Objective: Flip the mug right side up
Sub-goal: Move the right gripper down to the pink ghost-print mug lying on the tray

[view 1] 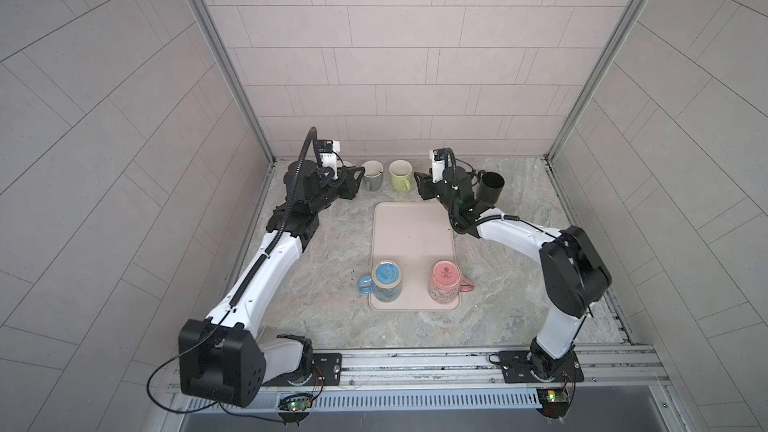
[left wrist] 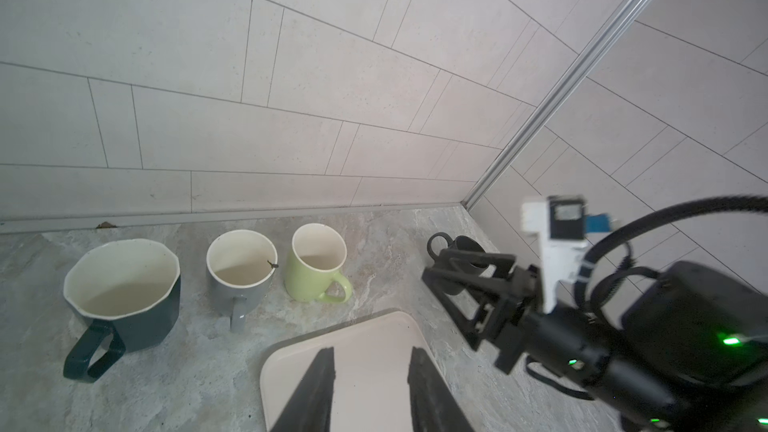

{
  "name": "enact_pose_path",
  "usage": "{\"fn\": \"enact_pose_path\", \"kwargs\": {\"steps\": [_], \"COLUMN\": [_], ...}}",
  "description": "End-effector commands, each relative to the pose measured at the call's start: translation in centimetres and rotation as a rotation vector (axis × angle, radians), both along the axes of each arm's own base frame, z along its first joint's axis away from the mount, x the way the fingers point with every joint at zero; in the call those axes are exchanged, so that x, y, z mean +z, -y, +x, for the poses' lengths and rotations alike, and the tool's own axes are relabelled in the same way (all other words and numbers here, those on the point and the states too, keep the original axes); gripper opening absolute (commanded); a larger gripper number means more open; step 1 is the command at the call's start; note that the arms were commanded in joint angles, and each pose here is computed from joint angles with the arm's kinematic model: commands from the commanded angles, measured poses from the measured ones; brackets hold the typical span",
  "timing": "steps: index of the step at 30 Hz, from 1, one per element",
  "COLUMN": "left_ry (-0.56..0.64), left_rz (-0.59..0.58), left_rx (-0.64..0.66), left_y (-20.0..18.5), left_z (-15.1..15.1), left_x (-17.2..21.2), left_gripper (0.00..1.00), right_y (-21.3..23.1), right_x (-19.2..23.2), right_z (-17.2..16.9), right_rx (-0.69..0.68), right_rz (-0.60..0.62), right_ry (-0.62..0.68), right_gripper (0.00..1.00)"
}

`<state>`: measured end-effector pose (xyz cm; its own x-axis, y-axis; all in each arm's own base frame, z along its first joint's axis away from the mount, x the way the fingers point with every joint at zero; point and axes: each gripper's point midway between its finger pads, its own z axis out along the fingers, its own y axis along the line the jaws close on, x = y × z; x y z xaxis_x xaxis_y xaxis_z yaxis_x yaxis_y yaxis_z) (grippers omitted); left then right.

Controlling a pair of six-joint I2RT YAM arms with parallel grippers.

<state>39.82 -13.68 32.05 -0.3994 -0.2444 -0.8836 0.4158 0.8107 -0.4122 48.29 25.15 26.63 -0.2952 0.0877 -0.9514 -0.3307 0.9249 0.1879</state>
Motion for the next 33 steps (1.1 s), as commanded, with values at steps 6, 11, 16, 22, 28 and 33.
{"fn": "enact_pose_path", "kwargs": {"steps": [6,11,16,22,28,33], "left_ry": [-0.095,-0.152,-0.185,-0.195,-0.191,-0.197], "left_rz": [-0.010,0.045,0.052,0.034,0.026,0.009], "left_rx": [0.077,0.104,0.126,0.120,0.118,0.121], "left_y": [-1.4,-2.2,-2.6,-2.5,-2.4,-2.4], "left_z": [-0.7,-1.3,-1.6,-2.1,-2.2,-2.3], "left_x": [0.1,-1.0,-2.1,-2.2,-2.0,-2.1], "left_gripper": [0.37,0.37,0.37,0.37,0.37,0.37], "right_y": [4.5,8.5,10.5,12.3,12.1,11.4], "right_x": [-1.2,-1.1,-2.6,-7.4,-11.4,-12.7], "right_z": [-9.0,-13.4,-17.5,-23.1,-28.0,-29.1], "right_rx": [0.028,-0.042,-0.080,-0.195,-0.276,-0.319], "right_rz": [-0.166,-0.064,0.138,0.353,0.532,0.661], "right_ry": [-0.473,-0.678,-0.875,-1.097,-1.297,-1.415], "right_gripper": [0.60,0.69,0.71,0.72,0.73,0.73]}}
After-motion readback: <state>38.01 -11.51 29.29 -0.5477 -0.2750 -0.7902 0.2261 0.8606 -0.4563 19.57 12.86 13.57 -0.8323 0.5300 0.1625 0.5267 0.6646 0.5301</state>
